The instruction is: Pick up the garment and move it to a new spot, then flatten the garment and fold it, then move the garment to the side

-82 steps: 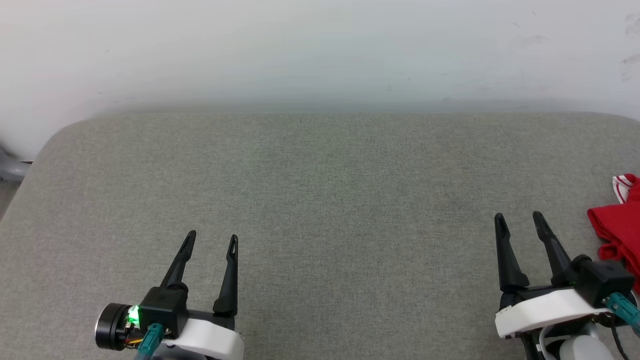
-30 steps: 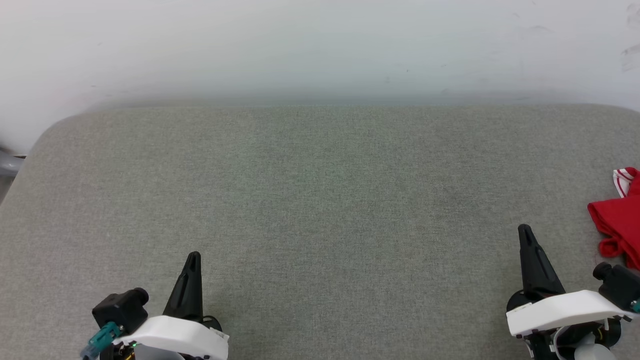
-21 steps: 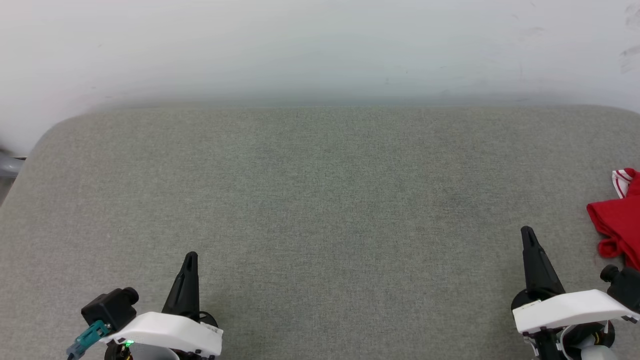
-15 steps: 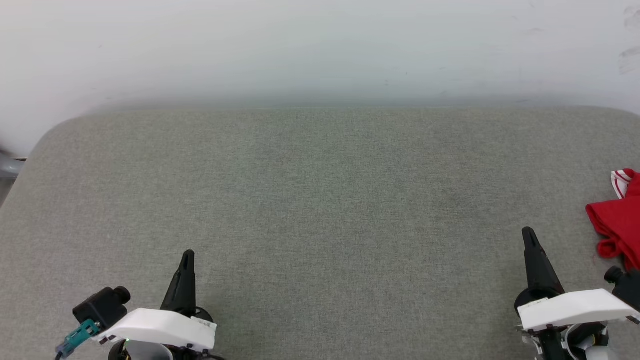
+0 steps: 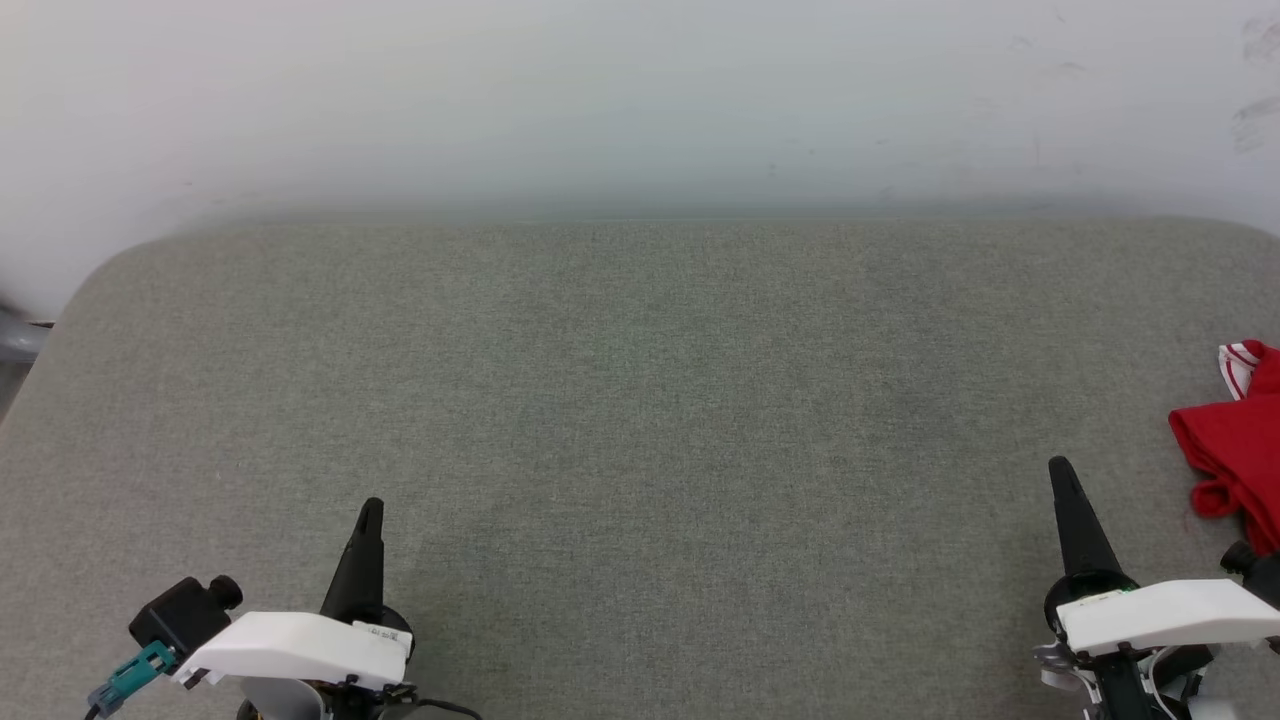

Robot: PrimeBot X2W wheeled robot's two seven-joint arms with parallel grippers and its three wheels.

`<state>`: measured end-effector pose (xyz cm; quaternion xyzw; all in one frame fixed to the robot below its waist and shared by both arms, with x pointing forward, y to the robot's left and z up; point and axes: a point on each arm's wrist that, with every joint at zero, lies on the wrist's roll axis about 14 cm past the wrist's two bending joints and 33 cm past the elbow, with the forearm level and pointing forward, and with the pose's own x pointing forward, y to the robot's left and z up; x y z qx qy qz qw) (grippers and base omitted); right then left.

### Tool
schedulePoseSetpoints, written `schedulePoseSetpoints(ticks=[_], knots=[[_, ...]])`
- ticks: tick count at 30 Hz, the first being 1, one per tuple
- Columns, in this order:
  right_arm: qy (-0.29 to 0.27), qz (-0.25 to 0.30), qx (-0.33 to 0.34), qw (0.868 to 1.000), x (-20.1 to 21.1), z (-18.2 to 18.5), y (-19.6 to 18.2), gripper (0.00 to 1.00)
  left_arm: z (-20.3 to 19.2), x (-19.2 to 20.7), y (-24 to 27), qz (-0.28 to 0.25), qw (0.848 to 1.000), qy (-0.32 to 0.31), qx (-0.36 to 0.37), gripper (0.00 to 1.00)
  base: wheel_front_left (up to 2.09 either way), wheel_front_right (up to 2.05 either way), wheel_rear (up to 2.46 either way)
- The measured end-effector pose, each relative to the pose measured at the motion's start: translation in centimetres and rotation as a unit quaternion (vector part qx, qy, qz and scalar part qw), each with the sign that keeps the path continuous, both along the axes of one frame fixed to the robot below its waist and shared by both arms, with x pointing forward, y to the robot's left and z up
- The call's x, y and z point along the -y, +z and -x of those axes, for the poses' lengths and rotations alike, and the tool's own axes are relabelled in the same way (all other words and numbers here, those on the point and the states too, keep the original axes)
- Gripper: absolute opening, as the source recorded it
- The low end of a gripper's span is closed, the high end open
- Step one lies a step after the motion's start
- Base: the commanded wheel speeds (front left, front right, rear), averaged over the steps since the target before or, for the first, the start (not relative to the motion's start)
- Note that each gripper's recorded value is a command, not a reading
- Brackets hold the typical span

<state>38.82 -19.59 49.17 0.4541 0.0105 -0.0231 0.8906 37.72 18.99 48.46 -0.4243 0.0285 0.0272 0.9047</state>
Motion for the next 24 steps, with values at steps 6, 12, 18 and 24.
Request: schedulePoseSetpoints(ticks=[6,12,18,24], knots=[[-0.001,-0.033,-0.002,0.999,0.10,0.02,-0.04,0.00,-0.18,-0.18,0.19,0.037,0.999,0.003,0.003,0.00,0.00,0.00,0.00],[-0.002,-0.065,-0.003,0.998,0.17,0.06,-0.05,0.00,-0.23,-0.26,0.16,0.072,0.997,0.004,0.001,0.00,0.00,0.00,0.00],[-0.002,-0.095,-0.003,0.996,0.21,0.09,-0.03,0.00,-0.26,-0.32,0.17,0.106,0.994,0.005,0.000,0.00,0.00,0.00,0.00],[-0.002,-0.123,-0.003,0.992,0.25,0.12,0.01,0.00,-0.50,-0.39,0.49,0.137,0.991,0.005,0.005,0.00,0.00,0.00,0.00]])
